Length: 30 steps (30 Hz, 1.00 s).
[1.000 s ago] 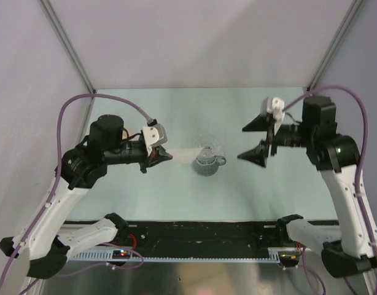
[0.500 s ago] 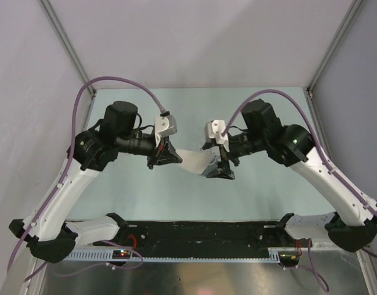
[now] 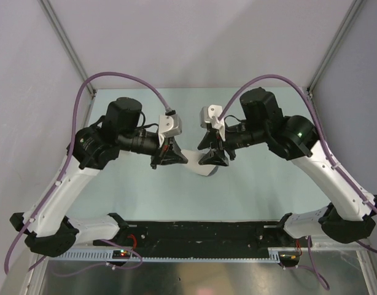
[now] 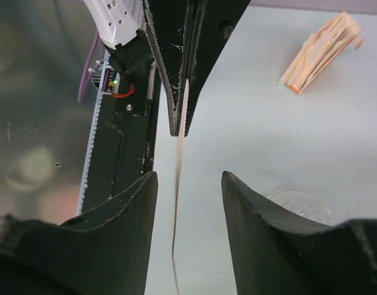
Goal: Place the coffee filter in the dripper
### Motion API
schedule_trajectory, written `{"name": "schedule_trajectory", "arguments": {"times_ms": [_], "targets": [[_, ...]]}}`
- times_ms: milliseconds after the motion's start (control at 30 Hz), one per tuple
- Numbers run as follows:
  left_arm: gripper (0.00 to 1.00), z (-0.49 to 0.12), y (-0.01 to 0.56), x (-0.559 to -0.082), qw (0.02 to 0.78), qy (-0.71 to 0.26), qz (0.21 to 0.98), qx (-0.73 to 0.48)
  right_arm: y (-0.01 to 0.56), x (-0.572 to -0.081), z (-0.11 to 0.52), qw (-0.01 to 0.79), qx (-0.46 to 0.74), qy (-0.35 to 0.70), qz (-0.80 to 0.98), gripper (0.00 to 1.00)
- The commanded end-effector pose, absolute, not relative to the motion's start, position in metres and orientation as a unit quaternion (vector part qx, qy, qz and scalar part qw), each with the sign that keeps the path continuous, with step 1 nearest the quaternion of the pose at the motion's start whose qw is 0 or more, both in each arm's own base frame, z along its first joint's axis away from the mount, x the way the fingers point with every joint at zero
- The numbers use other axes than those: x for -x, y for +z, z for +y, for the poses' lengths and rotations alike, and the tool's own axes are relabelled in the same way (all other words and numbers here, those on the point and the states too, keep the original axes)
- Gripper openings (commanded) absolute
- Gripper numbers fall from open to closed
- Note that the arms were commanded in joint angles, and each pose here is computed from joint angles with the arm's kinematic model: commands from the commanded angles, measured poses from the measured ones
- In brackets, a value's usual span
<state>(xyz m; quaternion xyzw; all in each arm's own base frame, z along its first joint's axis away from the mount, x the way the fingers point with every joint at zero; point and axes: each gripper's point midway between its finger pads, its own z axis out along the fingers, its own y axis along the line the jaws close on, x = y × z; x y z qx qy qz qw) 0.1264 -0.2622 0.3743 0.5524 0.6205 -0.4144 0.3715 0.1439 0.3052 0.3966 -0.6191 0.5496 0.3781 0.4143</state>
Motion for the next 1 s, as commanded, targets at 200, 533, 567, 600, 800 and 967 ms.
{"name": "schedule_trajectory", "arguments": {"times_ms": [200,533,567,600,800,967], "targets": [[0.06,-0.266,0.379,-0.127,0.369,-0.423,0.623,-0.545,0.385,-0.133,0.321,0.355,0.603,0.426,0.573,0.08],[0.69,-0.231,0.412,-0.132,0.478,-0.451,0.586,-0.475,0.441,-0.153,0.329,0.4,0.508,0.531,0.547,0.0],[0.67,-0.229,0.419,-0.13,0.497,-0.453,0.573,-0.468,0.448,-0.152,0.328,0.404,0.505,0.541,0.537,0.0],[0.66,-0.226,0.424,-0.129,0.512,-0.454,0.564,-0.462,0.453,-0.15,0.327,0.408,0.503,0.549,0.528,0.0],[0.56,-0.219,0.445,-0.114,0.536,-0.475,0.527,-0.457,0.457,-0.134,0.312,0.42,0.523,0.558,0.489,0.0],[0.42,-0.223,0.445,-0.108,0.517,-0.493,0.518,-0.47,0.449,-0.121,0.309,0.404,0.549,0.558,0.474,0.0]]}}
